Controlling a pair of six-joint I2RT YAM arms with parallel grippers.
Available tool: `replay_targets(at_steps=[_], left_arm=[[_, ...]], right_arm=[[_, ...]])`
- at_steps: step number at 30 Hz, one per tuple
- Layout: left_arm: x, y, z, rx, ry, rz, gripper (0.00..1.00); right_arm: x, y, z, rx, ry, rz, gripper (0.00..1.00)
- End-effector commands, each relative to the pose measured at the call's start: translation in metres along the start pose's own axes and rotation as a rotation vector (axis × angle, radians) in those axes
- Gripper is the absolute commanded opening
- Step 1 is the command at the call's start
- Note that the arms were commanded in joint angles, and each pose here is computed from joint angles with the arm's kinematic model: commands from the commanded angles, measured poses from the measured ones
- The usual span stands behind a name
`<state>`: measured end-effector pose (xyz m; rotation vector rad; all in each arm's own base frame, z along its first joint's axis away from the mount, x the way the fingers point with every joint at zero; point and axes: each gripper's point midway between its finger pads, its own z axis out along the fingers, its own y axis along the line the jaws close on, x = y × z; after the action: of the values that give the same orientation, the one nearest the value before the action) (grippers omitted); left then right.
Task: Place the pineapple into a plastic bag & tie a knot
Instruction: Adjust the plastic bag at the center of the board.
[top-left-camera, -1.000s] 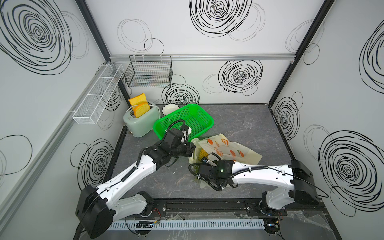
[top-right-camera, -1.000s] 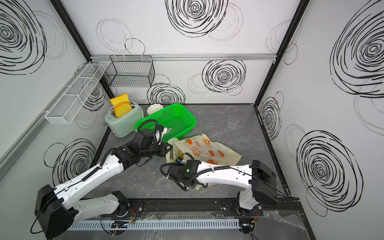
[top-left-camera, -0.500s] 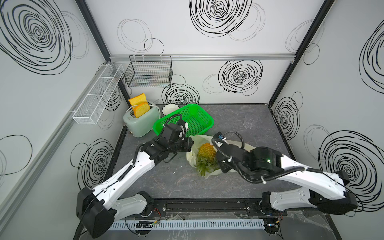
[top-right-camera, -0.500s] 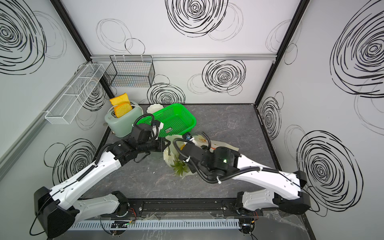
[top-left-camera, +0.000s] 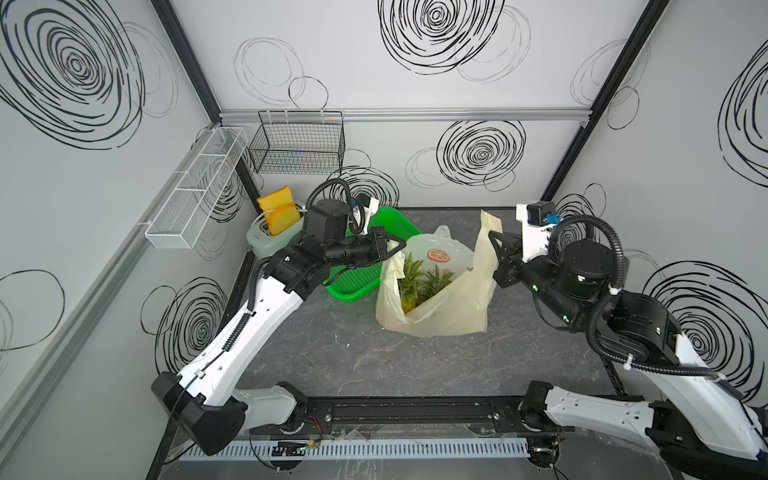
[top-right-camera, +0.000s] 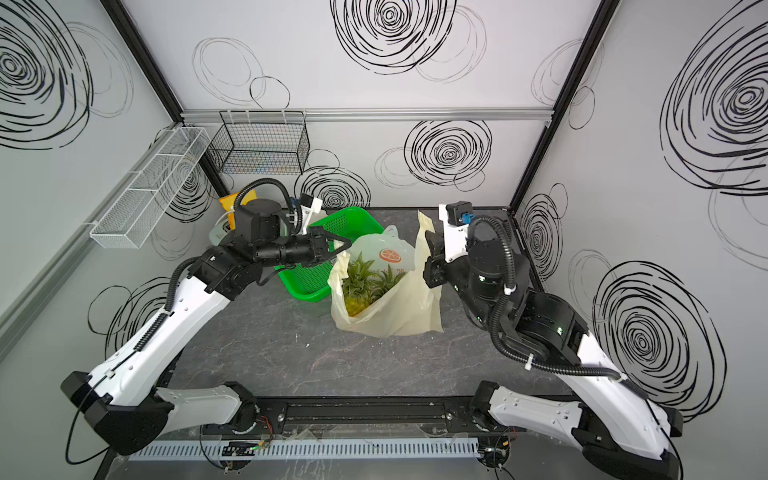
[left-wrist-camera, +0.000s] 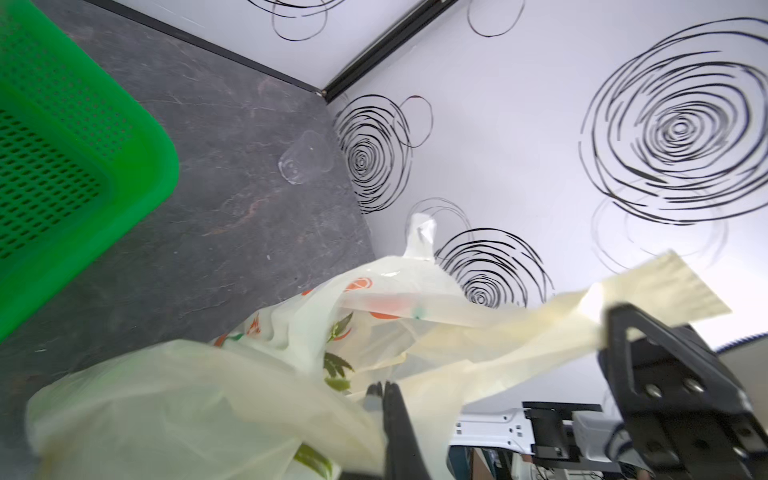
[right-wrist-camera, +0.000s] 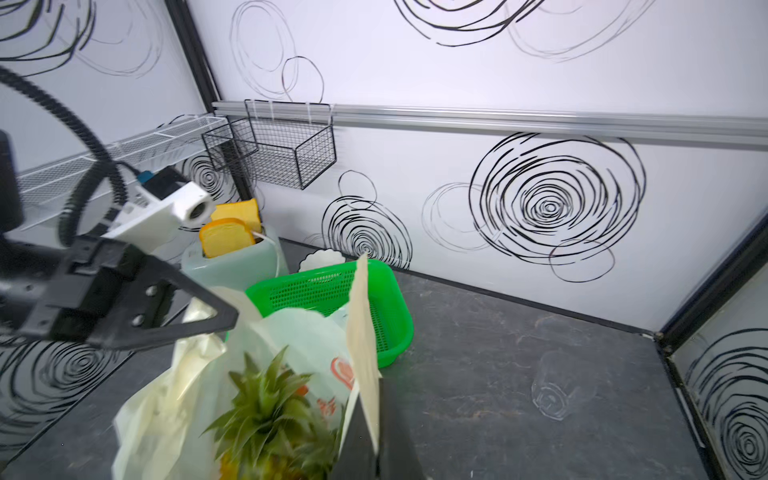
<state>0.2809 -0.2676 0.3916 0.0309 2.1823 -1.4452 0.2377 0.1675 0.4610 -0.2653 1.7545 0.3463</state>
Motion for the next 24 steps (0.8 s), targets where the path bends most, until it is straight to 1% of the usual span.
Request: replay_targets(at_steps=[1, 4, 5, 6, 8, 10, 12, 14, 17, 21, 24], left_arm=[[-0.026, -0.083, -0.036, 0.266, -0.095, 0.033, 0.00], [-0.035, -0.112, -0.054, 0.372, -0.149, 0.042, 0.00], [-0.036, -0.117, -0.058, 0.392, -0.157, 0.046, 0.00], [-0.037, -0.114, -0.059, 0.381, -0.165, 0.052, 0.00], [-0.034, -0.084, -0.050, 0.282, -0.161, 0.035, 0.00], [-0.026, -0.047, -0.041, 0.202, -0.137, -0.014, 0.00], [-0.018, -0.018, -0.034, 0.155, -0.121, -0.050, 0.00], [-0.014, -0.006, -0.034, 0.119, -0.121, -0.044, 0.00], [-0.015, 0.007, -0.034, 0.062, -0.122, 0.003, 0.00], [-0.016, 0.029, -0.035, 0.004, -0.104, -0.010, 0.00], [-0.016, 0.028, -0.038, 0.007, -0.109, -0.012, 0.00]], right_arm=[[0.010, -0.011, 0.025, 0.009, 0.031, 0.030, 0.00], [0.052, -0.031, 0.048, -0.004, 0.157, 0.111, 0.00], [0.064, -0.037, 0.053, -0.006, 0.192, 0.141, 0.00], [0.069, -0.041, 0.055, -0.014, 0.208, 0.166, 0.00], [0.063, -0.041, 0.051, -0.038, 0.188, 0.192, 0.00], [0.043, -0.035, 0.043, -0.079, 0.125, 0.197, 0.00], [0.019, -0.029, 0.031, -0.123, 0.053, 0.194, 0.00], [0.000, -0.021, 0.021, -0.177, -0.014, 0.185, 0.00], [-0.004, -0.012, 0.016, -0.238, -0.058, 0.179, 0.00], [0.011, -0.007, 0.024, -0.266, -0.023, 0.195, 0.00], [0.003, -0.003, 0.019, -0.293, -0.045, 0.199, 0.00]])
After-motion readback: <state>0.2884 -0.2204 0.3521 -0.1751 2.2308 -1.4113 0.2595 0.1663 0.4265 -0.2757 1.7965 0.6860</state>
